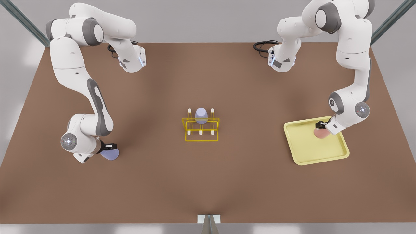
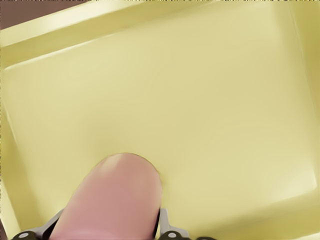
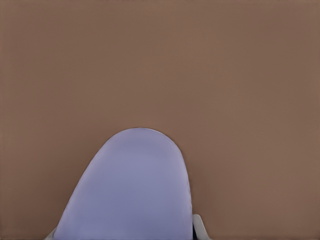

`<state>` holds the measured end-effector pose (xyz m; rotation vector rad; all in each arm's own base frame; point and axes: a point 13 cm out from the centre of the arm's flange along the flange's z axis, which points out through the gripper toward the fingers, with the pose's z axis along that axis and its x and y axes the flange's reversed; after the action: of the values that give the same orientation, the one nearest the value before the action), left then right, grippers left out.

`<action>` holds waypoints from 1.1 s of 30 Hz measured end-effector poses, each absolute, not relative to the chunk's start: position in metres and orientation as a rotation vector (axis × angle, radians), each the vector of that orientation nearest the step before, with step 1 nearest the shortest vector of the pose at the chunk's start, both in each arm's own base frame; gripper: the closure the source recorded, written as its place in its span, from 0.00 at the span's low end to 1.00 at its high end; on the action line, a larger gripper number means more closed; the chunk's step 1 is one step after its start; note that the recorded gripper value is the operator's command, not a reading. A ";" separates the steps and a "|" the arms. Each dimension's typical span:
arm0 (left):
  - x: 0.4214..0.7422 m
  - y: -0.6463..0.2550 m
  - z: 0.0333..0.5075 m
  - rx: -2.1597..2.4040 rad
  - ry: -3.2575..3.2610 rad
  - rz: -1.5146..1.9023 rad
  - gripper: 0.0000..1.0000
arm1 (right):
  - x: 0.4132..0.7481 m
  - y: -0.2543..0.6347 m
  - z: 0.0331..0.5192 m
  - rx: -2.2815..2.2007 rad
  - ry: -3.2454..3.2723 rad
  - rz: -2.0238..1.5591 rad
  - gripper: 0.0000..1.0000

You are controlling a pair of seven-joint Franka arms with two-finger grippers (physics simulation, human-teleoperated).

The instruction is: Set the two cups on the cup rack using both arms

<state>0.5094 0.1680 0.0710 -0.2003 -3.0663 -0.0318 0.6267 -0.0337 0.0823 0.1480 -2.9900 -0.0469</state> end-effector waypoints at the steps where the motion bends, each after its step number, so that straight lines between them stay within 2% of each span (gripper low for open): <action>1: 0.511 0.169 0.072 -0.200 -3.071 -0.035 0.23 | 0.628 -0.032 0.085 0.153 -2.994 -0.049 0.19; 8: 0.527 0.167 0.089 -0.204 -3.107 -0.045 0.20 | 0.647 0.033 0.113 0.290 -3.023 -0.108 0.19; 12: 0.579 0.142 0.144 -0.261 -3.145 -0.036 0.20 | 0.652 0.086 0.128 0.392 -3.032 -0.176 0.20; 15: 0.634 0.049 0.204 -0.416 -3.159 0.044 0.20 | 0.655 0.133 0.145 0.479 -3.037 -0.246 0.19; 19: 0.663 -0.117 0.240 -0.575 -3.112 0.197 0.20 | 0.656 0.191 0.171 0.567 -3.039 -0.352 0.19; 21: 0.660 -0.192 0.246 -0.598 -3.079 0.244 0.20 | 0.653 0.220 0.181 0.618 -3.031 -0.400 0.20; 24: 0.638 -0.291 0.259 -0.566 -3.033 0.312 0.20 | 0.647 0.264 0.196 0.704 -3.020 -0.453 0.20; 26: 0.627 -0.329 0.260 -0.478 -3.008 0.349 0.20 | 0.640 0.289 0.203 0.755 -3.008 -0.483 0.20; 30: 0.584 -0.405 0.253 -0.338 -2.918 0.409 0.20 | 0.628 0.323 0.214 0.825 -2.985 -0.524 0.20; 33: 0.579 -0.431 0.253 -0.196 -2.893 0.436 0.20 | 0.619 0.339 0.220 0.863 -2.966 -0.546 0.20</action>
<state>0.5790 -0.4306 0.2530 -0.1963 -2.8925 0.4364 0.6186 0.3394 0.2203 0.8630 -2.9659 -0.5455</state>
